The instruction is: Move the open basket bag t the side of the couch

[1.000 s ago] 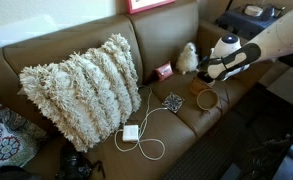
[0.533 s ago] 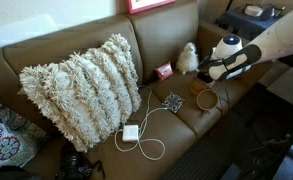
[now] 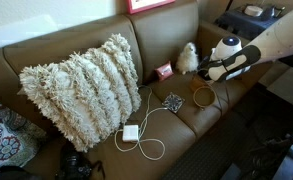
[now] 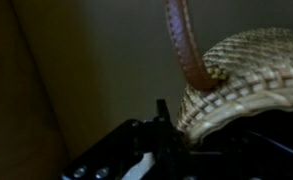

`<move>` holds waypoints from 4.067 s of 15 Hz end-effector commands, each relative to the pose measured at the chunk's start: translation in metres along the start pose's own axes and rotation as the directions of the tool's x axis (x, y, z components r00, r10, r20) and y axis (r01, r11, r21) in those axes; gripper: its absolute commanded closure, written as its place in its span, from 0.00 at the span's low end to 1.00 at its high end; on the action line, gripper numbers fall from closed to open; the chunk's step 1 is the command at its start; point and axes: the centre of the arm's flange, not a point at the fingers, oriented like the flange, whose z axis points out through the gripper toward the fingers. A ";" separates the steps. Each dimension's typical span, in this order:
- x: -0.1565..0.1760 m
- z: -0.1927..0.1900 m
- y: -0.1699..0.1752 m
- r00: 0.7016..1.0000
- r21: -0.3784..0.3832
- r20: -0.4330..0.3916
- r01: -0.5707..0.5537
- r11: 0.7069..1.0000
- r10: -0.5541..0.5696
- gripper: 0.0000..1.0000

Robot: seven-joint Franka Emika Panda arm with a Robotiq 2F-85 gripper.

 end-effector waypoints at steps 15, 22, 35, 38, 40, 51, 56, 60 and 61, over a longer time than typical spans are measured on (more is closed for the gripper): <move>0.010 0.013 -0.003 0.993 -0.021 -0.113 0.021 1.000 -0.023 0.96; 0.013 0.009 -0.004 0.980 -0.020 -0.199 0.002 1.000 -0.006 0.96; 0.022 -0.009 -0.019 0.868 0.076 -0.493 -0.028 0.997 0.062 0.96; 0.022 -0.011 -0.018 0.851 0.079 -0.522 -0.024 0.997 0.062 0.96; 0.021 -0.012 -0.017 0.848 0.079 -0.524 -0.046 0.996 0.080 0.96; 0.005 0.005 -0.031 0.903 0.076 -0.368 0.268 0.960 -0.223 0.96; 0.008 0.002 -0.035 0.857 0.046 -0.389 0.386 0.921 -0.339 0.96; 0.010 0.001 -0.035 0.841 0.031 -0.410 0.401 0.916 -0.354 0.96; 0.010 0.000 -0.035 0.837 0.028 -0.417 0.402 0.915 -0.355 0.96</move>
